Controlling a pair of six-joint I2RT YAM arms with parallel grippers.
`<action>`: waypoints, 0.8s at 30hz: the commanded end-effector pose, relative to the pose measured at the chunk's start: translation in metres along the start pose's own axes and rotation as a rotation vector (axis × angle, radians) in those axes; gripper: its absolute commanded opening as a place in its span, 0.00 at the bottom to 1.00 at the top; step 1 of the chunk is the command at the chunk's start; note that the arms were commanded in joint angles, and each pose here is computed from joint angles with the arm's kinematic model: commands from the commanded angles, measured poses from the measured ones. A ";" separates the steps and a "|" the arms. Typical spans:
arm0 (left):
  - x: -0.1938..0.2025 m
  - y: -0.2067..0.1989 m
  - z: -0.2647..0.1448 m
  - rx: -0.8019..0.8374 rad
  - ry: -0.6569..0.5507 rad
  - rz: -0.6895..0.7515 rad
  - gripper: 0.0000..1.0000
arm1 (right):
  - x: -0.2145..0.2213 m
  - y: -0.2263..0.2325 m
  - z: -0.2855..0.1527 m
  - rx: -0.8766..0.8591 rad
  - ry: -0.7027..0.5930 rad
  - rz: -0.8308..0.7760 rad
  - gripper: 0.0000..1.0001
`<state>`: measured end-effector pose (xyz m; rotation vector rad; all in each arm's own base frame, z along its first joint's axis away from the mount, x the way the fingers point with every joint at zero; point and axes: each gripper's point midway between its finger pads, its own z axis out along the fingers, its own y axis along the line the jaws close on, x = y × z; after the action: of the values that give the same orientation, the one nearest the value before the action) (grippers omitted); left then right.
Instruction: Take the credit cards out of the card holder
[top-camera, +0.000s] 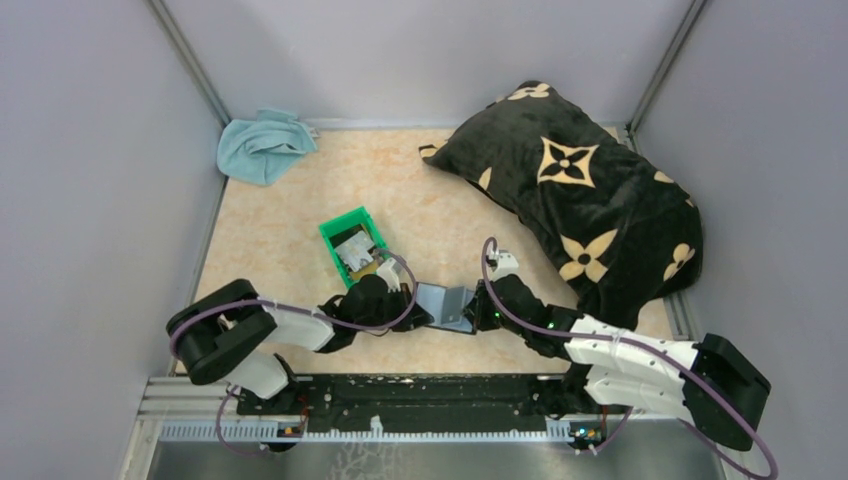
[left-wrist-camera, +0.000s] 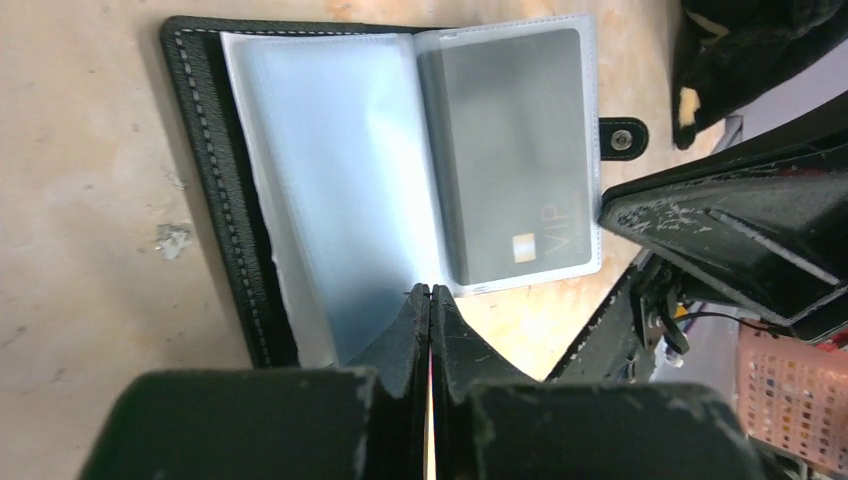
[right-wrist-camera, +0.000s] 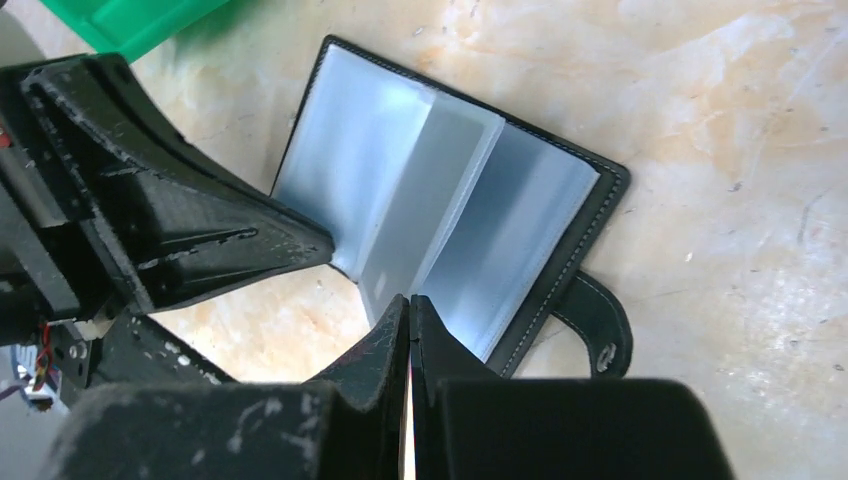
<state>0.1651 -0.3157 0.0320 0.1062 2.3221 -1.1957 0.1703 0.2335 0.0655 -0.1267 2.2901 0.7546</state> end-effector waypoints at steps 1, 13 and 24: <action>0.001 0.018 -0.005 -0.092 -0.001 0.058 0.00 | -0.031 0.008 -0.001 -0.014 -0.078 0.000 0.00; -0.021 0.026 -0.019 -0.168 -0.066 0.103 0.00 | -0.043 -0.014 0.005 0.006 -0.079 0.001 0.00; -0.039 0.060 -0.022 -0.322 -0.073 0.131 0.00 | -0.036 -0.006 0.006 -0.058 -0.067 0.032 0.22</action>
<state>0.2038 -0.2621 0.0237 0.0648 2.3433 -0.8134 0.1961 0.2188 0.0652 -0.0902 2.2832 0.7617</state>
